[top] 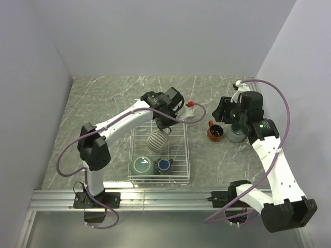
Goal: Unload the cups from the dish rack
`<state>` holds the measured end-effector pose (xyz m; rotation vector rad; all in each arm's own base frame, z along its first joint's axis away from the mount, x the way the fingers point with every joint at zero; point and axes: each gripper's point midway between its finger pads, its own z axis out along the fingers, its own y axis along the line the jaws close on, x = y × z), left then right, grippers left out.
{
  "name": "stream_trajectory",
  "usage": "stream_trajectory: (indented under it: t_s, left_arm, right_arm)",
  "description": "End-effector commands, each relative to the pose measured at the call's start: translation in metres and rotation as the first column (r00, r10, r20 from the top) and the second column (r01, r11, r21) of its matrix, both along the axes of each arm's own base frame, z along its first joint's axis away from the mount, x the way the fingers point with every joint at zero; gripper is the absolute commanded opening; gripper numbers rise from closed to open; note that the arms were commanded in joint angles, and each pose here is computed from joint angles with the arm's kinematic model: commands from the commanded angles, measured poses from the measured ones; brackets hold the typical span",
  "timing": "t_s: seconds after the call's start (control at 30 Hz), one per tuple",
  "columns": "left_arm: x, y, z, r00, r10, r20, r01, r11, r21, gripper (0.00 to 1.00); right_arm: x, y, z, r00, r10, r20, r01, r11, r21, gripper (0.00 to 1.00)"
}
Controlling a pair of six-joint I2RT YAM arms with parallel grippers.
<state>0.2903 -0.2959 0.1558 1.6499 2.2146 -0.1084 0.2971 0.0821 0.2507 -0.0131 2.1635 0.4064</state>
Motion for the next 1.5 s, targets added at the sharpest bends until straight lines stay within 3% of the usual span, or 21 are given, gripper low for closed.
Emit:
stream_trajectory:
  t_s: [0.0,0.13,0.27,0.33,0.43,0.53,0.63,1.2,1.27,1.4,1.47]
  left_arm:
    - [0.01,-0.011,0.046,0.992,0.033,0.119,-0.015,0.988,-0.154,0.0]
    - [0.028,-0.017,0.062,0.979,0.112,0.169,-0.065,0.963,-0.26,0.0]
    - [0.054,-0.011,0.086,0.952,0.239,0.191,-0.153,0.913,-0.379,0.0]
    - [0.059,-0.011,0.095,0.943,0.281,0.176,-0.182,0.882,-0.435,0.0]
    - [0.066,-0.011,0.1,0.932,0.324,0.162,-0.212,0.851,-0.48,0.0]
    - [0.065,-0.013,0.103,0.933,0.332,0.139,-0.221,0.834,-0.506,0.0]
    - [0.065,-0.015,0.108,0.933,0.337,0.124,-0.227,0.82,-0.525,0.0]
    - [0.06,-0.018,0.134,0.936,0.337,0.097,-0.218,0.777,-0.591,0.0]
    - [0.059,-0.02,0.134,0.938,0.335,0.087,-0.22,0.77,-0.599,0.0]
    - [0.056,-0.024,0.14,0.941,0.333,0.063,-0.224,0.75,-0.622,0.0]
    - [0.053,-0.027,0.141,0.946,0.32,0.048,-0.219,0.744,-0.631,0.0]
  right_arm:
    - [0.003,0.004,0.011,0.999,0.007,0.054,-0.008,1.0,0.029,0.59]
    - [0.001,0.01,0.012,0.997,0.019,0.074,-0.025,0.997,0.071,0.58]
    - [-0.006,0.036,0.015,0.993,0.056,0.105,-0.081,0.964,0.252,0.57]
    - [-0.016,0.07,0.05,0.961,0.131,0.243,-0.222,0.89,0.397,0.57]
    - [-0.03,0.103,0.049,0.93,0.169,0.326,-0.321,0.807,0.496,0.59]
    - [-0.041,0.131,0.061,0.898,0.191,0.397,-0.401,0.728,0.556,0.62]
    - [-0.045,0.151,0.049,0.898,0.221,0.381,-0.423,0.677,0.602,0.63]
    - [-0.02,0.203,0.018,0.925,0.281,0.257,-0.381,0.671,0.636,0.61]
    - [-0.024,0.21,0.017,0.916,0.317,0.245,-0.397,0.642,0.656,0.58]
    - [-0.026,0.222,0.02,0.901,0.353,0.254,-0.424,0.587,0.69,0.34]
    - [-0.026,0.225,0.025,0.894,0.363,0.264,-0.437,0.573,0.693,0.29]
